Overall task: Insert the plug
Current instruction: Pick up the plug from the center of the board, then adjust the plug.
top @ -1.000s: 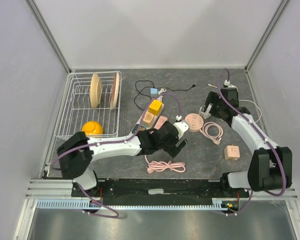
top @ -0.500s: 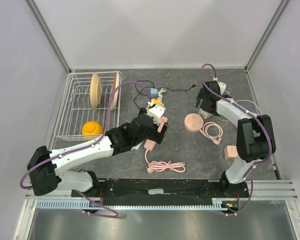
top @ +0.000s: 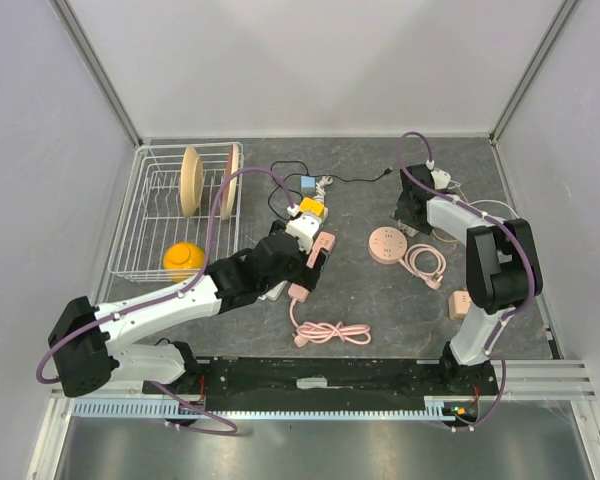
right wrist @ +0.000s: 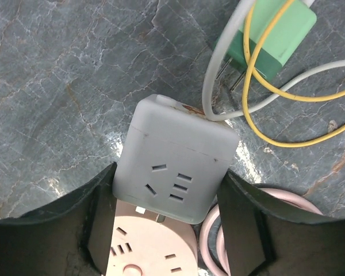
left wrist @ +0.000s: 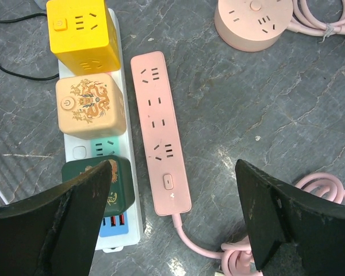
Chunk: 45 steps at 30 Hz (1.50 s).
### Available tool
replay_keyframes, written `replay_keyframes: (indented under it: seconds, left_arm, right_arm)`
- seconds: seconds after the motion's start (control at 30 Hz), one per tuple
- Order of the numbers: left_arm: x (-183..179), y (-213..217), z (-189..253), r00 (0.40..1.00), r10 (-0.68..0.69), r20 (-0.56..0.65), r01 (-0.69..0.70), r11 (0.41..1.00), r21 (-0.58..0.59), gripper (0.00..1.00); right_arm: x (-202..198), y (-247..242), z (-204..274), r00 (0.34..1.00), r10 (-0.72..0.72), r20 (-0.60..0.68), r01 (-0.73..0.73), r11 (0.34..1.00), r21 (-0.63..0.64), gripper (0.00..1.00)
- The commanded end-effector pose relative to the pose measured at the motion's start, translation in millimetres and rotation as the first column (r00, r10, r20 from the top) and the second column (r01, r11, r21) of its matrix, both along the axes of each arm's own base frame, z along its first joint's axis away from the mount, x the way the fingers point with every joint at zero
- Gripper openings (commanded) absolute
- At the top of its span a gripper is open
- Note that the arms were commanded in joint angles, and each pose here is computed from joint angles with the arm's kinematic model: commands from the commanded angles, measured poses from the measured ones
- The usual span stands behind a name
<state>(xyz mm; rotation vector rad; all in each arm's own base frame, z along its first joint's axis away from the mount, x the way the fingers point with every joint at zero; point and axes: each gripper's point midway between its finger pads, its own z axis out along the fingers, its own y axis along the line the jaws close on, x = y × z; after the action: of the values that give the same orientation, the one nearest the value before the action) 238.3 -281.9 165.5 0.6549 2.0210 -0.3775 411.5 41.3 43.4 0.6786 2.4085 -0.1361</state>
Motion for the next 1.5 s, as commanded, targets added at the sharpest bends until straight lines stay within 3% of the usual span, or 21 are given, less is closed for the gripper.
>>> replay_keyframes:
  seconds: [0.0, 0.03, 0.13, 0.23, 0.4, 0.6, 0.7, 0.73, 0.9, 1.1, 1.13, 1.2, 1.23, 1.33, 1.47]
  left_arm:
    - [1.4, -4.6, 15.0, 1.0, 0.016, 0.006, -0.015, 0.997, -0.082, 0.95]
    - [1.3, -5.4, 16.8, 1.0, 0.018, 0.003, -0.017, 0.996, -0.091, 0.95]
    - [1.4, -5.7, 18.3, 1.0, 0.026, -0.006, -0.027, 0.994, -0.109, 0.95]
    - [1.2, -6.9, 20.2, 0.999, 0.035, -0.018, -0.037, 0.99, -0.133, 0.95]
    - [1.8, -6.1, 24.3, 0.997, 0.058, -0.041, -0.064, 0.982, -0.177, 0.95]
    - [7.9, -6.2, 29.8, 0.986, 0.112, -0.122, -0.145, 0.939, -0.312, 0.95]
    - [14.7, -9.1, 34.7, 0.98, 0.129, -0.148, -0.178, 0.902, -0.394, 0.95]
    - [19.7, -11.4, 42.5, 0.981, 0.134, -0.138, -0.182, 0.881, -0.436, 0.95]
    - [26.5, -17.4, 59.1, 0.978, 0.118, -0.169, -0.197, 0.782, -0.592, 0.95]
    - [37.6, -13.7, 85.5, 0.981, 0.062, -0.181, -0.177, 0.655, -0.735, 0.95]
    - [40.8, -11.4, 89.2, 0.981, 0.064, -0.181, -0.18, 0.641, -0.746, 0.95]
    - [38.3, -16.3, 96.2, 0.981, 0.027, -0.194, -0.168, 0.621, -0.766, 0.94]
    - [38.8, -17.5, 98.5, 0.981, 0.02, -0.195, -0.166, 0.615, -0.771, 0.94]
    - [35.3, -29.1, 109.2, 0.982, -0.048, -0.181, -0.113, 0.622, -0.775, 0.94]
    - [33.1, -39.6, 117.1, 0.979, -0.103, -0.174, -0.073, 0.622, -0.78, 0.95]
  right_arm:
    - [9.8, 2.5, 23.7, 0.997, -0.018, 0.079, 0.017, 1.0, 0.023, 0.49]
    - [11.3, 4.8, 29.2, 0.995, -0.015, 0.099, 0.011, 0.999, 0.035, 0.39]
    - [11.4, 11.0, 36.6, 0.991, 0.005, 0.13, -0.014, 0.998, 0.068, 0.23]
    - [9.3, 18.5, 43.3, 0.986, 0.03, 0.163, -0.047, 0.994, 0.103, 0.14]
    - [4.1, 37.1, 60.4, 0.959, 0.135, 0.248, -0.176, 0.973, 0.15, 0.1]
    - [-12.3, 79.6, 105.1, 0.853, 0.278, 0.443, -0.404, 0.888, 0.221, 0.07]
    - [-25.8, 102.5, 128.2, 0.772, 0.318, 0.55, -0.513, 0.824, 0.243, 0.05]
    - [-28.1, 111.9, 148.6, 0.718, 0.319, 0.618, -0.555, 0.799, 0.233, 0.05]
    - [-66.3, 147.2, 163.2, 0.569, 0.383, 0.728, -0.733, 0.636, 0.239, 0.04]
    - [-103.5, 165.7, 185.0, 0.347, 0.43, 0.834, -0.876, 0.467, 0.123, 0.0]
    - [-112.2, 171.1, 195.8, 0.272, 0.434, 0.859, -0.906, 0.415, 0.077, 0.0]
    - [-123.5, 175.6, 194.2, 0.217, 0.444, 0.869, -0.931, 0.361, 0.048, 0.0]
    - [-131.5, 179.7, 200.7, 0.159, 0.446, 0.881, -0.949, 0.314, 0.012, 0.0]
    - [-143.0, 184.5, 206.8, 0.07, 0.446, 0.892, -0.966, 0.254, -0.051, 0.0]
    - [-153.9, 194.5, 216.4, -0.013, 0.444, 0.896, -0.979, 0.178, -0.103, 0.01]
